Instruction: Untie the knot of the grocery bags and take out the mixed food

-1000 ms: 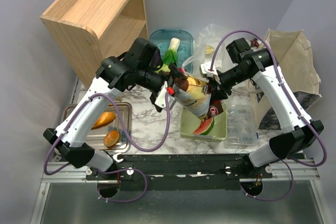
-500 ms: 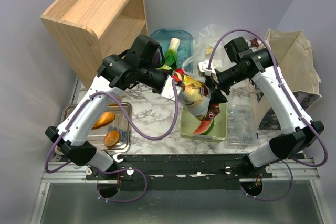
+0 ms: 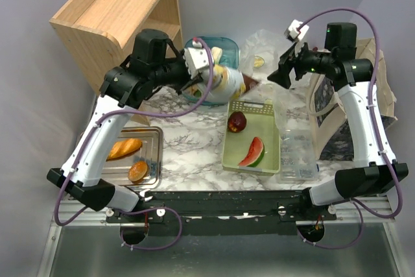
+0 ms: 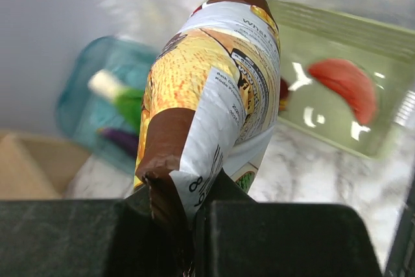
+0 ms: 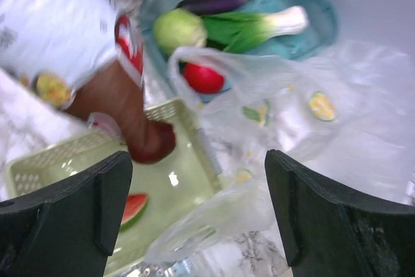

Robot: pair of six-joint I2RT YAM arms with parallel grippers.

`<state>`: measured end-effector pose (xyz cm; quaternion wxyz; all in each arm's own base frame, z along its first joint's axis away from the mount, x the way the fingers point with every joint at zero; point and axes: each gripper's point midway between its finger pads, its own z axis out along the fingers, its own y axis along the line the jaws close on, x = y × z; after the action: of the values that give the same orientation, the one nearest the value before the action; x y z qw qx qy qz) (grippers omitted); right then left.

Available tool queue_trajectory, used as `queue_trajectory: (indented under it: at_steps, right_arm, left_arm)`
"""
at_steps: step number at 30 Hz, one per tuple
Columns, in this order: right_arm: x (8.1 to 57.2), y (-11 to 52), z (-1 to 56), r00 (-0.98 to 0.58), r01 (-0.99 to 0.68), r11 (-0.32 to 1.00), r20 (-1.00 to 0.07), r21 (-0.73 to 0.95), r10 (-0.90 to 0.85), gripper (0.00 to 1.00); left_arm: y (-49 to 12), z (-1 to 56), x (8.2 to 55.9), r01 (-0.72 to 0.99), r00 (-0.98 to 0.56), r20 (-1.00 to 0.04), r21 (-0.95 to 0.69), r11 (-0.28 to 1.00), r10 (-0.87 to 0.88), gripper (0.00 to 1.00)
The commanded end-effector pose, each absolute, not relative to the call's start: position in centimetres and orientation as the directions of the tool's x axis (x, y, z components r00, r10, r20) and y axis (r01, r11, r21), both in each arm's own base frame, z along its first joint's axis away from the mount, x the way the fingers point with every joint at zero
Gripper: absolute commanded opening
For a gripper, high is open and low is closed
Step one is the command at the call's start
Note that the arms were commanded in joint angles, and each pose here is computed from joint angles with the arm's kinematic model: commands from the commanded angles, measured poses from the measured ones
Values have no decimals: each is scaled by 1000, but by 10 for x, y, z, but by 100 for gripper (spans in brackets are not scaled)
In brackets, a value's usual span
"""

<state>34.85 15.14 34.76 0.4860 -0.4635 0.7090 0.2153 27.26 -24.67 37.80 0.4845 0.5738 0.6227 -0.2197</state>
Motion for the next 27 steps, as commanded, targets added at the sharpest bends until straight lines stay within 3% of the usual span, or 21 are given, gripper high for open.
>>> queue_trajectory:
  at_steps: [1, 4, 6, 10, 13, 24, 27]
  right_arm:
    - [380, 139, 392, -65, -765, 625, -947, -155, -314, 90]
    - [380, 141, 390, -83, -766, 630, -953, -126, -291, 90]
    - [379, 142, 388, -84, -767, 630, -955, -121, -286, 90]
    - [378, 141, 382, -83, -765, 632, -954, -124, -287, 90]
    - [376, 141, 379, -93, -767, 631, -954, -114, -285, 90]
    - [356, 131, 361, -94, -751, 641, -937, -156, -338, 90]
    - [352, 130, 356, -100, -752, 641, -934, -155, -343, 90]
  left_arm:
    - [-200, 462, 347, 586, 51, -914, 353, 729, 402, 0]
    - [-166, 483, 379, 268, 59, -899, 434, 860, 435, 0]
    - [-149, 493, 391, 72, 91, -862, 505, 860, 499, 0]
    - [-145, 502, 410, -146, 118, -755, 629, 764, 645, 0]
    - [-146, 495, 434, -267, 30, -648, 729, 631, 761, 0]
    - [-153, 460, 492, -321, -248, -347, 910, 261, 905, 15]
    - [-136, 444, 505, -300, -340, -283, 936, 181, 897, 10]
